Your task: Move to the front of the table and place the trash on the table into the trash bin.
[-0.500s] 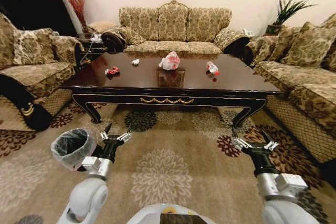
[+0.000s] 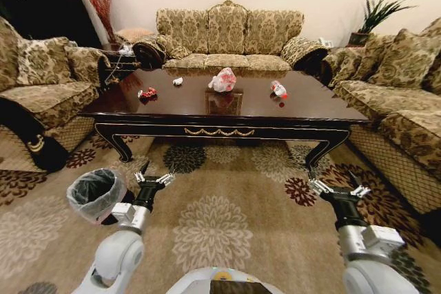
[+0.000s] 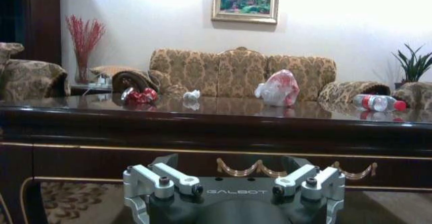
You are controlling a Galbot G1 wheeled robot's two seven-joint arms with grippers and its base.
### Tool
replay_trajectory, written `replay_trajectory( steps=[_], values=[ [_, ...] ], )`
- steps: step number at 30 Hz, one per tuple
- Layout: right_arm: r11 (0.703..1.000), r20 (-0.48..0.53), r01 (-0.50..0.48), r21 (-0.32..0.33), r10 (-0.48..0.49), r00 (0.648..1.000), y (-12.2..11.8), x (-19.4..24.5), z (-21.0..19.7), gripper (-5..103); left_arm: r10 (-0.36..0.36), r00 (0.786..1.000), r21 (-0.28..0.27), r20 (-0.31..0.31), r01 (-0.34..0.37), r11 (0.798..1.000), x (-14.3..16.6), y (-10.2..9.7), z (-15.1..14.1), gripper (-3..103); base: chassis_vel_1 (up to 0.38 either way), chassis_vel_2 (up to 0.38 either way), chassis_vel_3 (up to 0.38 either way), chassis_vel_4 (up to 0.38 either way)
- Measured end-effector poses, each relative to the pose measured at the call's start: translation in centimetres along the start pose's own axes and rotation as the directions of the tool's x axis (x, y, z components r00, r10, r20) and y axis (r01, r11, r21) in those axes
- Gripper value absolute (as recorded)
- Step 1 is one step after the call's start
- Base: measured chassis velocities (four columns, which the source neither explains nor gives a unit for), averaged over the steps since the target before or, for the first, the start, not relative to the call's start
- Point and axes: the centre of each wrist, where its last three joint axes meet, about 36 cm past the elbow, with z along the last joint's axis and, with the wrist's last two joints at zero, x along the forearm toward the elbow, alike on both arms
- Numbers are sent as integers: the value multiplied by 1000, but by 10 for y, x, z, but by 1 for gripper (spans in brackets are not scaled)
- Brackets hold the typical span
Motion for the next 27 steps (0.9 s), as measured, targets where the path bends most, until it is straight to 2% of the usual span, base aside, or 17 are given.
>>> replay_trajectory(
  steps=[3,6,18,27],
  values=[
    [1000,-15,1,-30,-1,1000,1,0,-3,100,1,1000,2,1,-1,1000,0,-1,1,100,0,0,0,0],
    [1000,-15,-1,-31,1,1000,0,-1,-3,100,2,1000,3,2,-2,1000,0,-2,2,100,0,0,0,0],
    [999,-13,-14,35,14,1000,4,0,-5,100,21,999,-9,25,-21,1000,2,-9,-2,100,0,0,0,0],
    [998,-1,-18,65,18,1000,4,0,-3,100,30,999,-10,31,-29,1000,5,-12,-5,100,111,113,-118,-129]
  ],
)
